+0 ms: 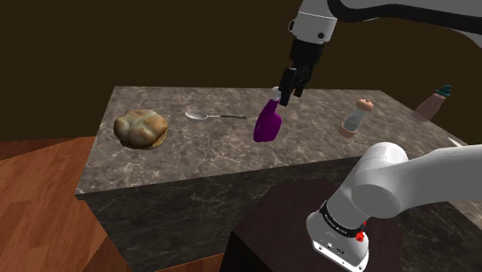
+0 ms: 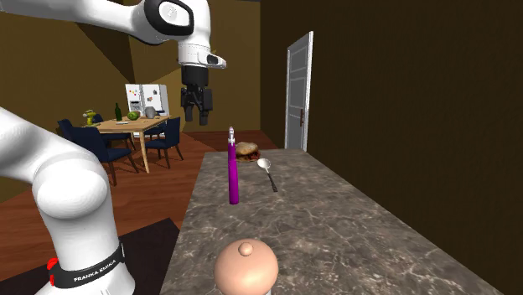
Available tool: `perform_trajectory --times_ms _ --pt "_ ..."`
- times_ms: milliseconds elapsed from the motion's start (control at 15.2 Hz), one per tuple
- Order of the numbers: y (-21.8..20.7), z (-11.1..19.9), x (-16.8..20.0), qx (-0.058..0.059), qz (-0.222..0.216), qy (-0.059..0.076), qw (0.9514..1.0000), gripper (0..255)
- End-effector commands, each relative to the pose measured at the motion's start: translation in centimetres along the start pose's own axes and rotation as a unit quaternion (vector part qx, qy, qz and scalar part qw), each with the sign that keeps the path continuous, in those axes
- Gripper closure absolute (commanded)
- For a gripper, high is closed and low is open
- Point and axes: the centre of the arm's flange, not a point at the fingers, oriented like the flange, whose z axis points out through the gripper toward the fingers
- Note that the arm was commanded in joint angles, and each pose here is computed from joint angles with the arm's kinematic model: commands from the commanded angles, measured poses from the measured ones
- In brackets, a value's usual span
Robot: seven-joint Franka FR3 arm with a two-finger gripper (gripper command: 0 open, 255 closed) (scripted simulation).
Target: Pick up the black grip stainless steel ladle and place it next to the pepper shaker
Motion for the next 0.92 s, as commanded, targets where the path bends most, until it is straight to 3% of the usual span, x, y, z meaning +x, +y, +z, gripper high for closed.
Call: perform_trajectory --times_ms 0,396,594,858 --pt "0.0 0.0 0.0 0.000 0.000 0.000 1.0000 0" --pt "2.5 4.4 5.5 -0.016 -0.106 0.013 0.9942 0" --pt "3.3 6.5 8.4 -0.023 -0.158 0.020 0.9869 0" --pt "4.0 9.2 12.5 -0.034 -0.228 0.029 0.9727 0"
